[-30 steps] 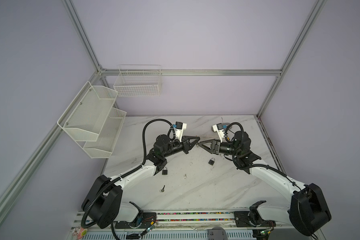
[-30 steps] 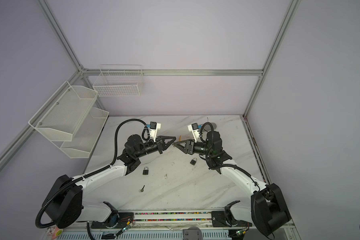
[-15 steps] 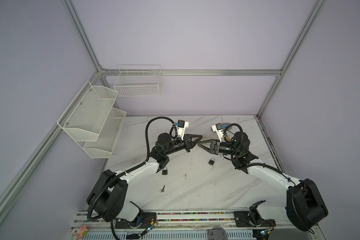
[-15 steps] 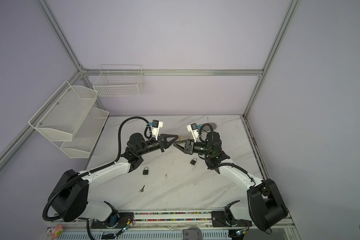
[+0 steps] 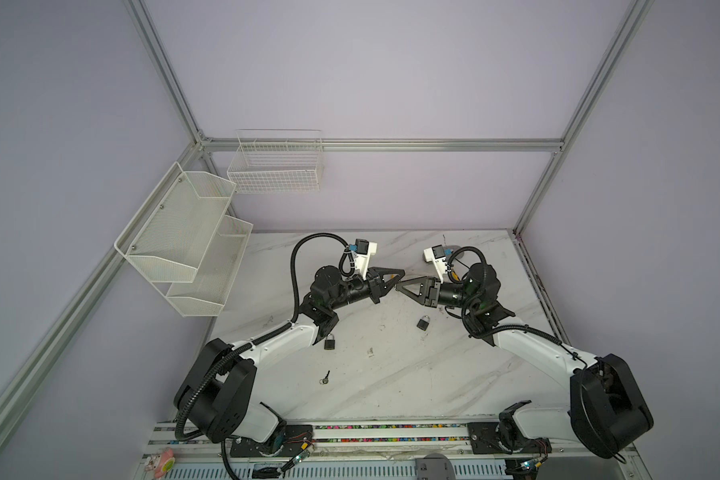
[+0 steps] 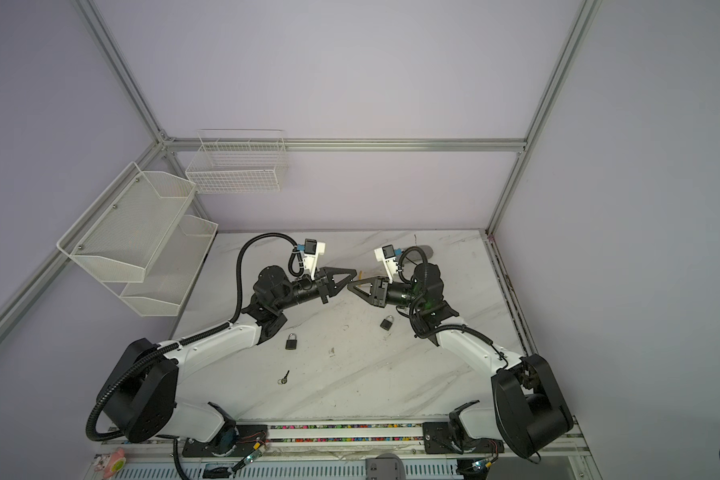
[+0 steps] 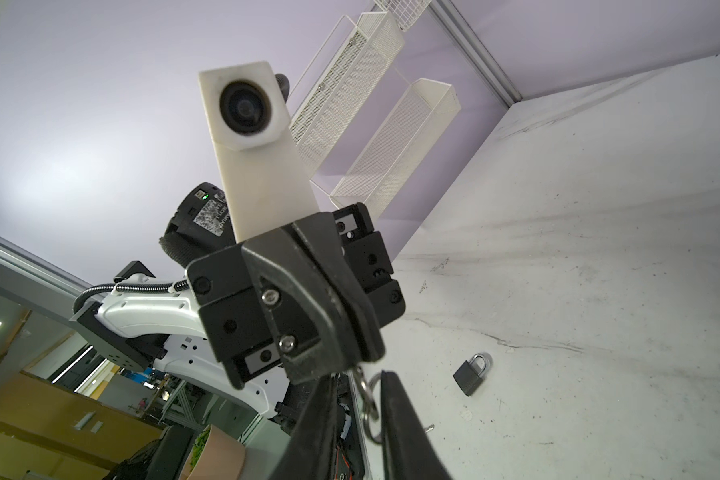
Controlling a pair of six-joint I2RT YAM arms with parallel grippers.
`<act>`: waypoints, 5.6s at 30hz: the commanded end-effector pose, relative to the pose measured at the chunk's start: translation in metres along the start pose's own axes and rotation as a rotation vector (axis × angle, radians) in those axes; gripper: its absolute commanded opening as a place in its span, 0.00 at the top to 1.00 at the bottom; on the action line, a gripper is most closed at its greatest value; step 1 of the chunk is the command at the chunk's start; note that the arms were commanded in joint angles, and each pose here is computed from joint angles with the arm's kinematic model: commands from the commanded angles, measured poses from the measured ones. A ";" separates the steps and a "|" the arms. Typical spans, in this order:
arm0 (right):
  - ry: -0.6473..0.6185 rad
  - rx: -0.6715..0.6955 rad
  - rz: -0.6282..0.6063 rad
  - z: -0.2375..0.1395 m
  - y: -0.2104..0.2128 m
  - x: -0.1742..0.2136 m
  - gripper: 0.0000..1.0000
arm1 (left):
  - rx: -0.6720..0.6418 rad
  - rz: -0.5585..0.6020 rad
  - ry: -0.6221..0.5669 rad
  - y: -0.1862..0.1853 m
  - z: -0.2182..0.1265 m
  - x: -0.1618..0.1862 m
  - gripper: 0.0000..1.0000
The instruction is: Unlock with the key
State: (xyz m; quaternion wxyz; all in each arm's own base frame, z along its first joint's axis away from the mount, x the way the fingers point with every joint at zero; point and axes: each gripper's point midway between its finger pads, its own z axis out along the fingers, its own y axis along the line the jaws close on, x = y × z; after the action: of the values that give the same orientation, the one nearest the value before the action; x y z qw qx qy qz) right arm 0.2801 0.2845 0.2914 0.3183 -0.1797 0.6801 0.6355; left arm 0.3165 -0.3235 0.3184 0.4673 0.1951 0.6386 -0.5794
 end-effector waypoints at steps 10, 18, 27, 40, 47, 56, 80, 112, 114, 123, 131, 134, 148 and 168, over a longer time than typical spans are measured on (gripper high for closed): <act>-0.031 -0.044 -0.036 -0.002 0.013 -0.009 0.85 | 0.120 0.087 -0.089 -0.046 0.005 -0.046 1.00; -0.048 -0.035 -0.042 -0.003 0.012 -0.013 1.00 | 0.118 0.097 -0.084 -0.048 0.004 -0.046 1.00; -0.057 -0.005 -0.010 -0.010 0.005 -0.016 1.00 | 0.082 0.124 -0.093 -0.055 -0.002 -0.056 0.46; -0.091 0.441 0.100 -0.070 -0.074 -0.016 1.00 | -0.399 0.051 0.011 0.015 -0.021 -0.025 0.04; -0.120 0.749 0.138 -0.117 -0.108 -0.011 1.00 | -0.642 0.055 0.246 0.046 -0.016 0.035 0.00; -0.188 0.961 0.157 -0.155 -0.142 -0.027 1.00 | -0.755 0.152 0.564 0.066 0.030 0.114 0.04; -0.184 1.027 0.259 -0.176 -0.187 -0.013 1.00 | -0.889 0.197 0.860 0.132 0.098 0.220 0.32; -0.037 0.934 0.265 -0.137 -0.193 0.015 1.00 | -1.157 -0.010 0.846 0.137 0.003 0.210 0.71; -0.010 0.921 0.267 -0.127 -0.192 0.022 1.00 | -1.201 -0.038 0.827 0.139 -0.013 0.207 0.71; 0.091 0.851 0.288 -0.082 -0.183 0.059 1.00 | -1.349 -0.118 0.771 0.149 -0.071 0.208 0.71; 0.115 0.829 0.293 -0.069 -0.176 0.074 1.00 | -1.384 -0.175 0.772 0.156 -0.084 0.220 0.71; 0.122 0.831 0.290 -0.068 -0.175 0.076 1.00 | -1.398 -0.193 0.770 0.157 -0.089 0.222 0.68; 0.156 0.841 0.286 -0.065 -0.178 0.081 1.00 | -1.380 -0.302 0.781 0.149 -0.096 0.238 0.58; 0.189 0.833 0.297 -0.064 -0.180 0.090 1.00 | -1.355 -0.365 0.788 0.157 -0.089 0.248 0.64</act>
State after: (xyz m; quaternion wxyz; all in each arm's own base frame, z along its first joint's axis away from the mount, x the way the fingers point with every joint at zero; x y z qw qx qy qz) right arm 0.3208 0.2107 0.0971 0.2112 0.0162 0.9208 0.3275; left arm 0.2921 -0.2709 0.0264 0.1422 -0.0449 0.9888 -0.0069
